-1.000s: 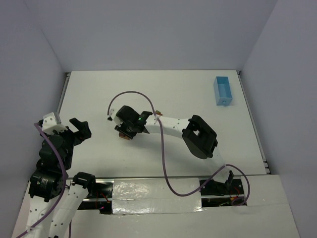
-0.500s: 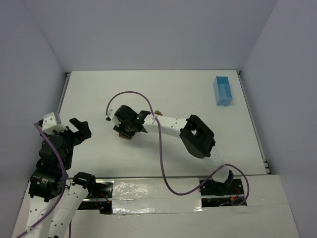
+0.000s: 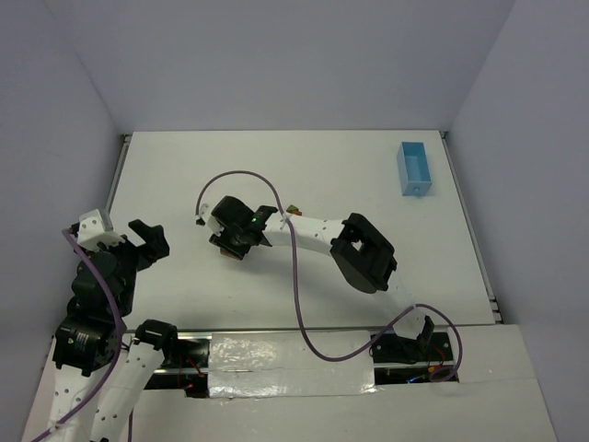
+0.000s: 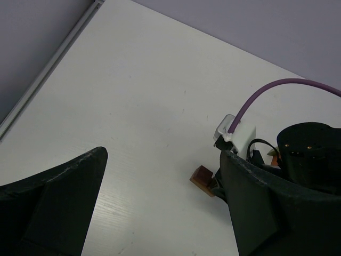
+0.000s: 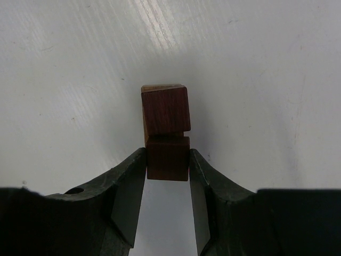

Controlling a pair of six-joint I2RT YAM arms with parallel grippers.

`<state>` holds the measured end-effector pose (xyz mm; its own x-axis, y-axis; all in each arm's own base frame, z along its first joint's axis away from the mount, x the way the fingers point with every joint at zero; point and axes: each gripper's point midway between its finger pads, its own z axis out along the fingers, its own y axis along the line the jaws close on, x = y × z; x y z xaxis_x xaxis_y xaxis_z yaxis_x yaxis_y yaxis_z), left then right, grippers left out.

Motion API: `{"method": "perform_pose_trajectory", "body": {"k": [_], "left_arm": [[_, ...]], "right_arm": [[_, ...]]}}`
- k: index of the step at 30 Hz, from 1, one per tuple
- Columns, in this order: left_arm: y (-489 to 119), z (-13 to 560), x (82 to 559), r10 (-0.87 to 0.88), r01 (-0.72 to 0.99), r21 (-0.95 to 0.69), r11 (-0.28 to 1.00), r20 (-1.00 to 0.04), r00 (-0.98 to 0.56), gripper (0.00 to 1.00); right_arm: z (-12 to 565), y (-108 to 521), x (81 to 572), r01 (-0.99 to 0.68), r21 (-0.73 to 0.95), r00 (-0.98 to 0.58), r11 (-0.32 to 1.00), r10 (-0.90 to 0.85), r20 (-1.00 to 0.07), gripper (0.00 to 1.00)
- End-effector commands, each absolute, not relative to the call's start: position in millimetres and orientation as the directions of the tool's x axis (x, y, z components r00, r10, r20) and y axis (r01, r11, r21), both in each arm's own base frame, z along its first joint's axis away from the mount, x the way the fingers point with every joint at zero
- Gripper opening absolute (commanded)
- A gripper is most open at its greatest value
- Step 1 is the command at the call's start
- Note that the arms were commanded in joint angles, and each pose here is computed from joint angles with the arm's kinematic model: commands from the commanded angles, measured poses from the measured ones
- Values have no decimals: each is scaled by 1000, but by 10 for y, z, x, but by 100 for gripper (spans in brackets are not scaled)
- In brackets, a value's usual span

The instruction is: Build the wood block tower

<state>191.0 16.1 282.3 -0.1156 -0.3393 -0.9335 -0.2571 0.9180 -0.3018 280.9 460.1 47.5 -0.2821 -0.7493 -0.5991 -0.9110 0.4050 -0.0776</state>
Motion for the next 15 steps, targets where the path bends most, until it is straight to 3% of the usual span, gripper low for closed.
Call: {"method": "perform_pose_trajectory", "body": {"k": [1, 15], "left_arm": [[139, 2968, 1922, -337, -223, -316, 922, -939, -66, 99], [138, 2959, 1926, -337, -224, -314, 922, -939, -69, 100]], "right_arm": [[578, 4720, 2816, -917, -81, -260, 389, -741, -620, 45], [585, 4712, 2841, -912, -73, -274, 403, -731, -624, 45]]}}
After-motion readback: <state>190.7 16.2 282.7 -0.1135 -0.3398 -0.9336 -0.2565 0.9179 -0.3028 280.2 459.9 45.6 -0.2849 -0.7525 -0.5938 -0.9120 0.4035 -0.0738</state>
